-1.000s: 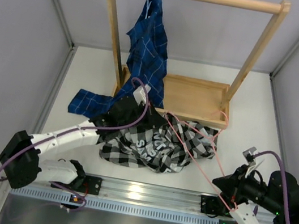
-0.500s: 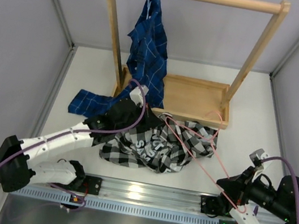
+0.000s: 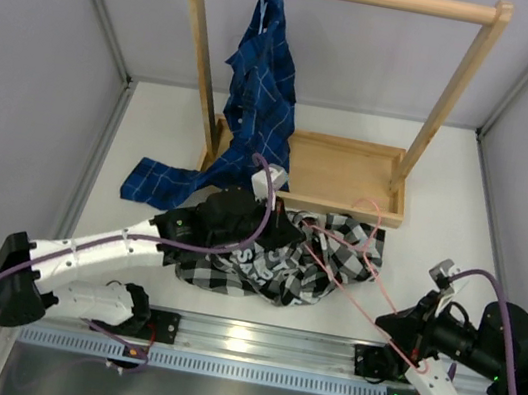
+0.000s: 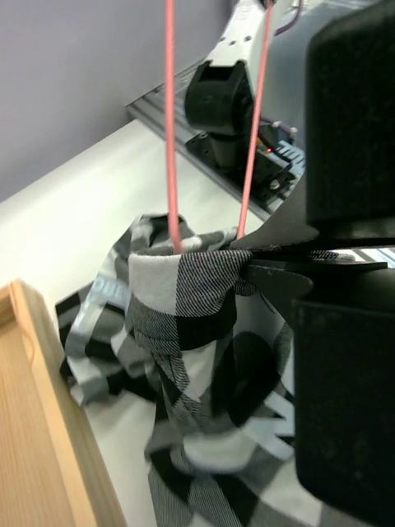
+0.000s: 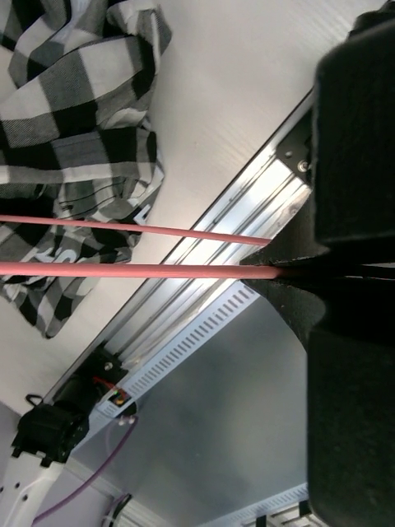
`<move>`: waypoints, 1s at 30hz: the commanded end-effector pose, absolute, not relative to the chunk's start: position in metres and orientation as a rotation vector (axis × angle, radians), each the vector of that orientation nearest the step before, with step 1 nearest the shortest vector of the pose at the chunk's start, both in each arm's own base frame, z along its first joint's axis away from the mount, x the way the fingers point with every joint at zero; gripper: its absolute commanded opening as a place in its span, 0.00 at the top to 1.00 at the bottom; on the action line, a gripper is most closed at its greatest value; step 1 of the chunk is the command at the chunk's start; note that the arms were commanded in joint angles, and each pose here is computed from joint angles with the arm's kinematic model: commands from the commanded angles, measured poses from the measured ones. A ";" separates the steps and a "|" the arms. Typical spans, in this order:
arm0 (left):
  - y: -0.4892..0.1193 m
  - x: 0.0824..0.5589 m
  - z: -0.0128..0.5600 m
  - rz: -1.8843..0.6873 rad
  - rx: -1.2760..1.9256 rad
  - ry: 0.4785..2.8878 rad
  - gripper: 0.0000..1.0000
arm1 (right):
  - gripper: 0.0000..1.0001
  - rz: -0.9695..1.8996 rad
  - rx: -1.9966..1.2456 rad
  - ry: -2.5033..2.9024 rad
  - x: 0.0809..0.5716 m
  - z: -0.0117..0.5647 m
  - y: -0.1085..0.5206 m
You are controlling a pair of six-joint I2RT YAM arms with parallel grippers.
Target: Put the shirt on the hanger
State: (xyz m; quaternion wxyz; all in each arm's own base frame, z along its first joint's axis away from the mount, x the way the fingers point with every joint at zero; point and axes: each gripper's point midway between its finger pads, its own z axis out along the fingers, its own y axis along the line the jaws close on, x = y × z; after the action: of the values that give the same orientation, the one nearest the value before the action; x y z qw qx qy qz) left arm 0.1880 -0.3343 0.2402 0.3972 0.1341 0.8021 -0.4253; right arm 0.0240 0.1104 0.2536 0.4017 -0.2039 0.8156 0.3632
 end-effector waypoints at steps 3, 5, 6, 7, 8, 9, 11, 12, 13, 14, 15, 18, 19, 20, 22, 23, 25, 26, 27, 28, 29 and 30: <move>-0.353 0.164 0.296 -1.060 0.504 1.866 1.00 | 1.00 1.047 -0.599 1.917 0.033 0.273 0.136; -0.352 0.156 0.304 -1.022 0.565 1.853 1.00 | 1.00 1.063 -0.641 1.921 0.033 0.269 0.140; -0.350 0.157 0.306 -1.000 0.564 1.854 1.00 | 1.00 1.066 -0.650 1.927 0.033 0.267 0.141; -0.351 0.150 0.309 -0.993 0.597 1.847 1.00 | 1.00 1.090 -0.675 1.929 0.030 0.264 0.144; -0.349 0.147 0.314 -0.982 0.615 1.843 1.00 | 1.00 1.099 -0.701 1.926 0.029 0.262 0.145; -0.346 0.146 0.319 -0.967 0.616 1.832 1.00 | 1.00 1.110 -0.717 1.919 0.027 0.261 0.146; -0.347 0.138 0.325 -0.946 0.667 1.808 1.00 | 1.00 1.129 -0.718 1.892 0.028 0.263 0.149; -0.346 0.134 0.334 -0.946 0.679 1.798 1.00 | 1.00 1.140 -0.718 1.870 0.028 0.266 0.150; -0.351 0.123 0.337 -0.958 0.728 1.781 1.00 | 1.00 1.172 -0.737 1.817 0.029 0.272 0.156; -0.353 0.117 0.343 -0.970 0.751 1.763 1.00 | 1.00 1.216 -0.728 1.794 0.026 0.277 0.159; -0.356 0.109 0.353 -0.994 0.770 1.736 1.00 | 1.00 1.242 -0.736 1.760 0.026 0.281 0.162; -0.366 0.084 0.361 -1.031 0.838 1.694 1.00 | 1.00 1.318 -0.749 1.608 0.026 0.303 0.171; -0.368 0.075 0.366 -1.030 0.834 1.681 1.00 | 1.00 1.310 -0.704 1.594 0.032 0.308 0.171; -0.371 0.061 0.371 -1.050 0.844 1.670 1.00 | 1.00 1.259 -0.655 1.533 0.042 0.320 0.168; -0.367 0.063 0.378 -1.009 0.765 1.669 1.00 | 1.00 1.223 -0.589 1.508 0.050 0.328 0.164; -0.365 0.064 0.384 -0.999 0.719 1.668 1.00 | 1.00 1.208 -0.571 1.486 0.054 0.334 0.163; -0.363 0.060 0.399 -1.023 0.640 1.649 1.00 | 1.00 1.194 -0.581 1.464 0.054 0.343 0.162; -0.356 0.063 0.411 -1.033 0.586 1.625 1.00 | 1.00 1.189 -0.599 1.470 0.056 0.345 0.164; -0.355 0.061 0.419 -1.049 0.582 1.594 1.00 | 1.00 1.175 -0.611 1.452 0.051 0.356 0.161; -0.353 0.061 0.435 -1.094 0.545 1.554 1.00 | 1.00 1.157 -0.623 1.439 0.051 0.362 0.160; -0.345 0.063 0.448 -1.117 0.510 1.526 1.00 | 1.00 1.150 -0.622 1.430 0.051 0.369 0.159; -0.342 0.064 0.455 -1.118 0.504 1.499 1.00 | 1.00 1.144 -0.628 1.388 0.046 0.383 0.157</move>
State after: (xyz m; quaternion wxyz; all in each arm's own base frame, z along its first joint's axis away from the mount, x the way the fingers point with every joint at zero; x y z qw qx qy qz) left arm 0.0559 -0.3621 0.3828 0.5197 0.2955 0.6865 -0.4139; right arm 0.0424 0.1649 0.3183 0.4819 -0.2623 0.6652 0.5064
